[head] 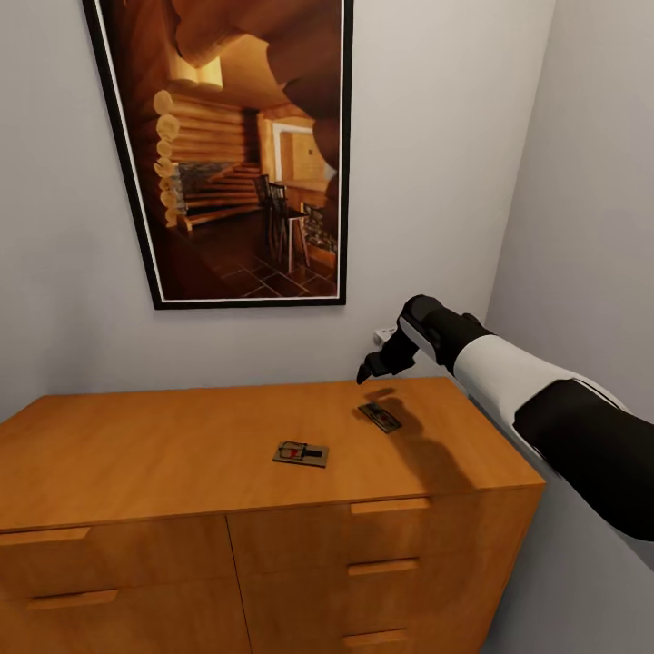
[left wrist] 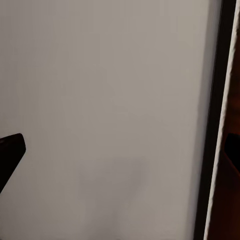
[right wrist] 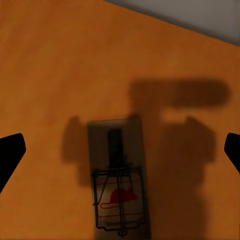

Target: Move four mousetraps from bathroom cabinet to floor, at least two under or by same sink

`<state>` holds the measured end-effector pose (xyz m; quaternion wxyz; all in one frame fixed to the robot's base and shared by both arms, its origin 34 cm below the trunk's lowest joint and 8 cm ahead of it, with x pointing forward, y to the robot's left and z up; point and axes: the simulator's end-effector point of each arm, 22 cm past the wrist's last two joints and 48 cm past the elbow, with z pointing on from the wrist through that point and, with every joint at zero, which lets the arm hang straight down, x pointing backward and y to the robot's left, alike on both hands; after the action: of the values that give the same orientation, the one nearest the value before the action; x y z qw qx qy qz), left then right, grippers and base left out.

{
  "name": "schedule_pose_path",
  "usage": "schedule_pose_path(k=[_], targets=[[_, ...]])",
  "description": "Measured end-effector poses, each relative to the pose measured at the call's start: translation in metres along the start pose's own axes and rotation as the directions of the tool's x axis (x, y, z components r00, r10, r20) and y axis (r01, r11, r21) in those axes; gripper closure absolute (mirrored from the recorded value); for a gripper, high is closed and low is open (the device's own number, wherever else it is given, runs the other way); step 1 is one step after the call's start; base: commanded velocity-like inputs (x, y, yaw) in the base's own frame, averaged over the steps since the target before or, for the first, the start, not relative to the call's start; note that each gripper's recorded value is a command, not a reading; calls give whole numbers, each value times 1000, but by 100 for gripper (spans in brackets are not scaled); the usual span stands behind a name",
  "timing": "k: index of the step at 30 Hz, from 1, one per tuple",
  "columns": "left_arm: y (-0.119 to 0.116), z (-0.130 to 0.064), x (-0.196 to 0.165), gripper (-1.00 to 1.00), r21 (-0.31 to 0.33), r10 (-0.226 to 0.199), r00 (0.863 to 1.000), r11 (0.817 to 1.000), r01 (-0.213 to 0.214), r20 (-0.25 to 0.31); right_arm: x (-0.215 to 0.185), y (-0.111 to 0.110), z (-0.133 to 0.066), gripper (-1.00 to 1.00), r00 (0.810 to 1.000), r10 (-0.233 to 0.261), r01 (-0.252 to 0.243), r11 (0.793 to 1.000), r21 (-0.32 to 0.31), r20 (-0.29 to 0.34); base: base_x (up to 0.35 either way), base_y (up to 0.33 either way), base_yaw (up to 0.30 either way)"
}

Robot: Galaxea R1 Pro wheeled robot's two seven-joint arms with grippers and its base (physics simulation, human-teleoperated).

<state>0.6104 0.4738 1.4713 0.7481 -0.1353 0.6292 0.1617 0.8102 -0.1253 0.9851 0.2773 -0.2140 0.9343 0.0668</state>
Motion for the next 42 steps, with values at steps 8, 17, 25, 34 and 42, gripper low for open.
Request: schedule_pose_path(k=[8, 17, 25, 34, 42], targets=[[1, 0, 0, -100, 1, 0, 1000, 1000, 0, -1, 1, -2, 1, -100, 1000, -8, 8, 1000, 12, -5, 0, 0, 0], [0, 0, 0, -100, 3, 0, 1000, 1000, 0, -1, 2, -4, 1, -100, 1000, -9, 9, 1000, 17, -8, 0, 0, 0], [0, 0, 0, -100, 4, 0, 1000, 1000, 0, -1, 3, -4, 1, -100, 1000, -9, 9, 1000, 18, -10, 0, 0, 0], [0, 0, 0, -100, 3, 0, 1000, 1000, 0, -1, 4, -5, 2, -100, 1000, -11, 11, 1000, 24, -15, 0, 0, 0], [0, 0, 0, -100, 4, 0, 1000, 1000, 0, -1, 5, -5, 2, -100, 1000, -14, 15, 1000, 27, -17, 0, 0, 0]])
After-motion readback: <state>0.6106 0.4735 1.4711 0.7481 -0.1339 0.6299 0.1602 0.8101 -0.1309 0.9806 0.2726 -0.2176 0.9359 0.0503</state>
